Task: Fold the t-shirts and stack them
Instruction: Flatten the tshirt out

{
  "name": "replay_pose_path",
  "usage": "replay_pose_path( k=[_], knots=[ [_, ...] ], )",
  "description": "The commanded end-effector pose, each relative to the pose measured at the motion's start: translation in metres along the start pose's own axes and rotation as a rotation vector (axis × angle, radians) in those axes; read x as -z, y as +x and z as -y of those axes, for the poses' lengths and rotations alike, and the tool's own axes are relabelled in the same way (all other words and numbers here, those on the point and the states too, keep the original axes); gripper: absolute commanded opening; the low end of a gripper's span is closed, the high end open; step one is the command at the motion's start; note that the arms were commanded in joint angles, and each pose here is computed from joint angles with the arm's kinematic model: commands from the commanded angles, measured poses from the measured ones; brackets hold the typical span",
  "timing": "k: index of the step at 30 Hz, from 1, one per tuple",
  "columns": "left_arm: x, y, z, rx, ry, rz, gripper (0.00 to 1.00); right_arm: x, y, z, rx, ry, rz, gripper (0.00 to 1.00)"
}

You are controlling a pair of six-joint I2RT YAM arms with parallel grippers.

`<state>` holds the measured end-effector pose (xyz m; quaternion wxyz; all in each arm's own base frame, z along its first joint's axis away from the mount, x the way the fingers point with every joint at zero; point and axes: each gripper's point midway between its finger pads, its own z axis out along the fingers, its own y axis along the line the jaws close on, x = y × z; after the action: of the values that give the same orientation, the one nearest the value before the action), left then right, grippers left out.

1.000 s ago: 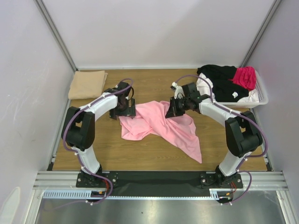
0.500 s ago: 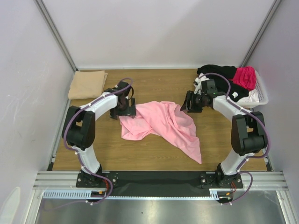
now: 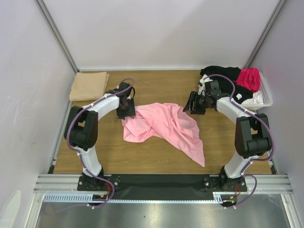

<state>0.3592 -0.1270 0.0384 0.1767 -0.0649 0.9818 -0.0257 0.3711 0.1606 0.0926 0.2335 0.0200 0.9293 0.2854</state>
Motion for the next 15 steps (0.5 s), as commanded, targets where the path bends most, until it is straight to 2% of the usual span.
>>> replay_pose_path(
  k=[1,2,5,6,9,15],
  knots=[
    [0.002,-0.021,0.007,0.017,0.048,0.060,0.55,-0.001,-0.023,-0.016,0.010,-0.048,0.045,0.59],
    [0.002,-0.021,0.006,0.020,0.049,0.062,0.51,-0.002,-0.024,-0.016,0.006,-0.050,0.044,0.59],
    [0.010,-0.028,0.002,0.033,0.050,0.097,0.25,-0.007,-0.028,-0.020,0.012,-0.058,0.040,0.58],
    [0.017,-0.031,0.000,0.038,0.050,0.112,0.01,-0.008,-0.028,-0.021,0.013,-0.058,0.038,0.58],
    [0.037,-0.047,-0.011,0.049,0.032,0.151,0.00,-0.011,-0.033,-0.025,0.024,-0.061,0.038,0.57],
    [0.104,-0.099,-0.050,0.078,-0.046,0.318,0.00,-0.020,-0.043,-0.031,0.035,-0.075,0.037,0.54]
  ],
)
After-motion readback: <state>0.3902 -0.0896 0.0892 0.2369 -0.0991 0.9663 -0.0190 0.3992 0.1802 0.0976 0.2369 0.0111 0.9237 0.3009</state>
